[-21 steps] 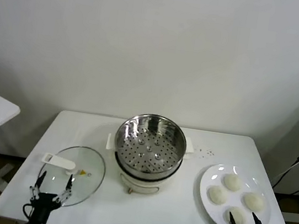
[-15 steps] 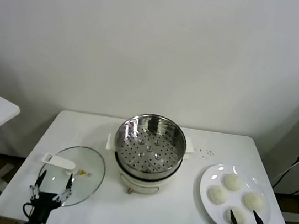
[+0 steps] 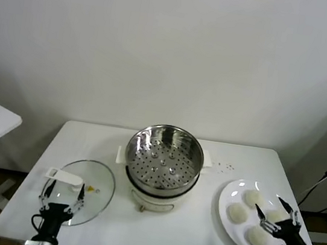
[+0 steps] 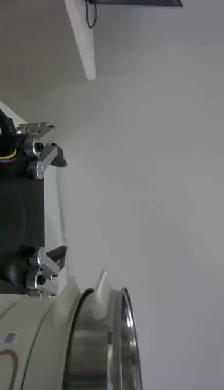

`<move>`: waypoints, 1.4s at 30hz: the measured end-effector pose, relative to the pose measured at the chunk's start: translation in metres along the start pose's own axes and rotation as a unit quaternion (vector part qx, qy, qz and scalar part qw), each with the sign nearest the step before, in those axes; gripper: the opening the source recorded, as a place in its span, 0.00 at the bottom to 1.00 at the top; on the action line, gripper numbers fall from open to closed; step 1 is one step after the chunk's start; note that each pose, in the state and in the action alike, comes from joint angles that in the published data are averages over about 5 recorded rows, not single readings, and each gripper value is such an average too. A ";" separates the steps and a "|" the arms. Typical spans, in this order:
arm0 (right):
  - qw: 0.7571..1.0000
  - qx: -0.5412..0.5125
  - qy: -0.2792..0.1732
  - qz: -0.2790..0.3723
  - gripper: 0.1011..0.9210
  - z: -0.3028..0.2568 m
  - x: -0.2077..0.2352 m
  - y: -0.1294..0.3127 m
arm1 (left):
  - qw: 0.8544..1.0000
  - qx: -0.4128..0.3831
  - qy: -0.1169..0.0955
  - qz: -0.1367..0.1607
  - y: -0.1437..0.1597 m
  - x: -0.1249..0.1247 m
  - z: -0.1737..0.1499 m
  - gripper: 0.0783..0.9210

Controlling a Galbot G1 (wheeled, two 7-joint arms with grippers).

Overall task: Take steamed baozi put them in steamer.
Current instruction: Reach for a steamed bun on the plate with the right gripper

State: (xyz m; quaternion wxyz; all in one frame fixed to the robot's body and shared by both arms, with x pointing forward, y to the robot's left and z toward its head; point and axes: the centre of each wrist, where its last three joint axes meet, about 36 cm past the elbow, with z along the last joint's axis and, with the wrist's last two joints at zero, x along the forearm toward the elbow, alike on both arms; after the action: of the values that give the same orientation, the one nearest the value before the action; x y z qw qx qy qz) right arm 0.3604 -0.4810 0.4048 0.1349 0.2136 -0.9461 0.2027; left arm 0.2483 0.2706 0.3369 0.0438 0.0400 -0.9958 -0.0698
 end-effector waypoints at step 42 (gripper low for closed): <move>0.805 0.301 0.338 -0.384 0.88 -0.102 -0.204 -0.149 | 1.000 -0.017 0.018 -0.018 0.012 -0.005 0.005 0.88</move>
State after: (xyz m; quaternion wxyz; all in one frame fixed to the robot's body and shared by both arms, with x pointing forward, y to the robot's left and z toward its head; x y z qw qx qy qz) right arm 0.6240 -0.4877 0.4740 0.4417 0.5075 -0.5731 0.4679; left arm 0.2522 0.2838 0.3334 0.0608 0.0579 -0.9927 -0.0864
